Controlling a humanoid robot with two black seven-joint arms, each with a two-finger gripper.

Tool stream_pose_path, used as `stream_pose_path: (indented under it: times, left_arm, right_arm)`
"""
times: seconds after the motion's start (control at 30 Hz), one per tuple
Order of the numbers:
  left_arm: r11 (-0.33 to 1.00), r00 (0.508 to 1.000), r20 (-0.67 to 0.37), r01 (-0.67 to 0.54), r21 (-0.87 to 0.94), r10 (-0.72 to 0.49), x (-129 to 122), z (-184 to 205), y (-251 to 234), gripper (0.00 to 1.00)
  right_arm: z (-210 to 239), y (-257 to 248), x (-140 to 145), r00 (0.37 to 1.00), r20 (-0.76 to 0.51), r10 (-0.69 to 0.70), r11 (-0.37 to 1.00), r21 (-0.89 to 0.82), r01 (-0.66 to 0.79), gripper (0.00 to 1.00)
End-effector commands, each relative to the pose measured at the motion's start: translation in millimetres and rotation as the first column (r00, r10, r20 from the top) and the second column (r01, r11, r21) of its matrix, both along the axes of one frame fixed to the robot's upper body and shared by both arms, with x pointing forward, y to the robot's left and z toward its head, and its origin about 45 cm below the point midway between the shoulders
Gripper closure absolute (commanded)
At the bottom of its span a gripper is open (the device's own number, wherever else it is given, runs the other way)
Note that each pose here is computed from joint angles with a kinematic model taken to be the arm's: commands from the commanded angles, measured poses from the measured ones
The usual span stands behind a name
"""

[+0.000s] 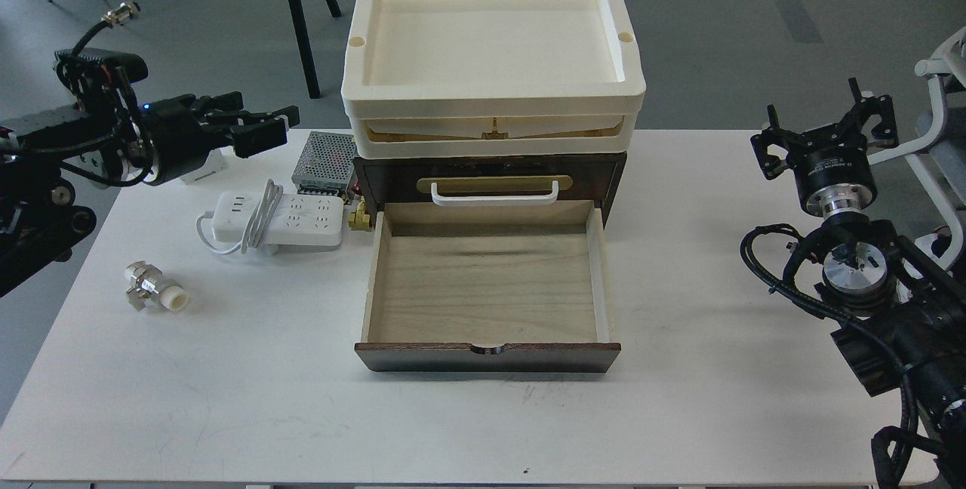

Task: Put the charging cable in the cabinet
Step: 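Move the left gripper toward the white power strip beside the cabinet, then close the left gripper on the white power strip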

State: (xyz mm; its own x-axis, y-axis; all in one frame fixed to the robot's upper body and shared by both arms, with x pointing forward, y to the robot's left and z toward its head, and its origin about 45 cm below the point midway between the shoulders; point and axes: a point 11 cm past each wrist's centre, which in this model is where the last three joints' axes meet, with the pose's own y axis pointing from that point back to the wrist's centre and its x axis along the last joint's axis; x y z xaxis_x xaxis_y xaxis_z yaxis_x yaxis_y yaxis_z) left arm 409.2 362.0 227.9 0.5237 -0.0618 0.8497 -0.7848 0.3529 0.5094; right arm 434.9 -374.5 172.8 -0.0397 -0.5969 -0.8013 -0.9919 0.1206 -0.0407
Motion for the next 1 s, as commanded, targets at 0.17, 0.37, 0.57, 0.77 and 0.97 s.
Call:
stream_pose_path:
  times: [0.17, 0.37, 0.57, 0.77, 0.97]
  left_arm:
    - [0.996, 0.990, -0.116, -0.073, 0.049, 0.078, 2.2, -77.2, -1.8, 0.11]
    - [0.989, 0.985, -0.129, -0.096, 0.109, 0.110, 2.0, -102.4, 2.8, 0.11]
    - [0.969, 0.980, -0.091, -0.155, 0.190, 0.175, 5.5, -124.1, 16.8, 0.11]
    - [0.967, 0.978, -0.097, -0.164, 0.193, 0.185, 4.8, -127.8, 17.8, 0.23]
    - [0.966, 0.977, -0.103, -0.165, 0.197, 0.187, 2.9, -126.6, 24.4, 0.74]
  right_arm:
    - [-2.2, 3.1, -0.2, 1.000, -0.008, 0.012, 1.000, -0.010, -0.012, 0.00]
    - [-2.1, 3.0, -0.2, 1.000, -0.007, 0.010, 1.000, -0.010, -0.010, 0.00]
    - [-2.4, 0.9, -0.4, 1.000, -0.009, 0.000, 1.000, -0.010, 0.000, 0.00]
    - [-1.7, 1.1, 0.0, 1.000, -0.006, -0.001, 1.000, -0.011, 0.001, 0.00]
    - [-1.7, 1.9, 0.0, 1.000, -0.007, 0.002, 1.000, -0.012, -0.002, 0.00]
